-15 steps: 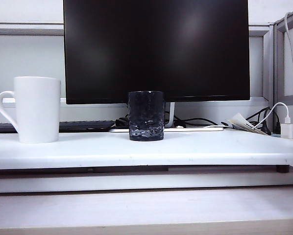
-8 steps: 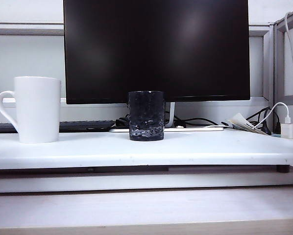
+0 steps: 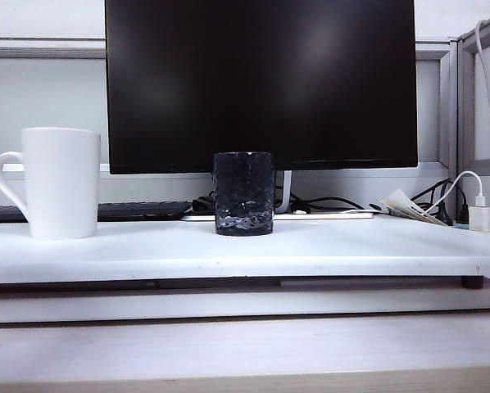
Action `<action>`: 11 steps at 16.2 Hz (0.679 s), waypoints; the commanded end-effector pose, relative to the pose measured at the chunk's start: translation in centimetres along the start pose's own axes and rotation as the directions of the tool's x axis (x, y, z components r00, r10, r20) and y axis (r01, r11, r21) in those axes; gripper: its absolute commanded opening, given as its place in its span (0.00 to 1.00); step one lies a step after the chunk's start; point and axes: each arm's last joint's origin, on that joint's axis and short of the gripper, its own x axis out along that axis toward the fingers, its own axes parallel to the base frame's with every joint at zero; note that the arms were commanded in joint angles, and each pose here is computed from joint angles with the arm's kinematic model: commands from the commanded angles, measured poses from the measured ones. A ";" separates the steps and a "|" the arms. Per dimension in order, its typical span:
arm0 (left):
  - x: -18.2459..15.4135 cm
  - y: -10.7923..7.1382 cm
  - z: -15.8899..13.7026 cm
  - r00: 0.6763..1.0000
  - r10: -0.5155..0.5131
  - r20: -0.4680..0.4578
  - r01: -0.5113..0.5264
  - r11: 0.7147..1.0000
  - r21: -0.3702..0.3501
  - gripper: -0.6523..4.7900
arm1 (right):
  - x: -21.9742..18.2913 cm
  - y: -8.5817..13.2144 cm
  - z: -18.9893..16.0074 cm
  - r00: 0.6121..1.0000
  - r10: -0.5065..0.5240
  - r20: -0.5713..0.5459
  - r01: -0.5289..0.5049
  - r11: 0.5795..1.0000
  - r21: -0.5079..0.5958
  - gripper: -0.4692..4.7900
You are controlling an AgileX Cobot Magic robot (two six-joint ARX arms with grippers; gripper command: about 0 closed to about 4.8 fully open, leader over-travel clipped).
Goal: Carefully pick up the black cup and pour some water from the black cup into the white cup.
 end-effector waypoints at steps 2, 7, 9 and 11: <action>0.2 -0.5 2.1 0.998 0.010 0.065 -0.010 1.000 0.006 1.00 | 7.9 0.0 1.3 0.991 0.134 -0.011 -0.135 0.988 -0.069 0.83; 2.2 -0.9 4.2 0.992 -0.121 -0.046 0.118 0.991 -0.065 1.00 | 17.8 0.8 -2.0 0.922 0.318 -0.219 -0.328 0.944 -0.012 0.83; 5.3 -0.6 5.9 0.974 -0.153 -0.168 0.140 0.987 -0.082 1.00 | 20.7 1.2 -4.6 0.879 0.387 -0.278 -0.396 0.918 0.026 0.83; 8.6 0.0 6.8 0.957 -0.151 -0.249 0.130 0.986 -0.100 1.00 | 22.4 1.5 -7.5 0.850 0.408 -0.332 -0.418 0.907 0.044 0.83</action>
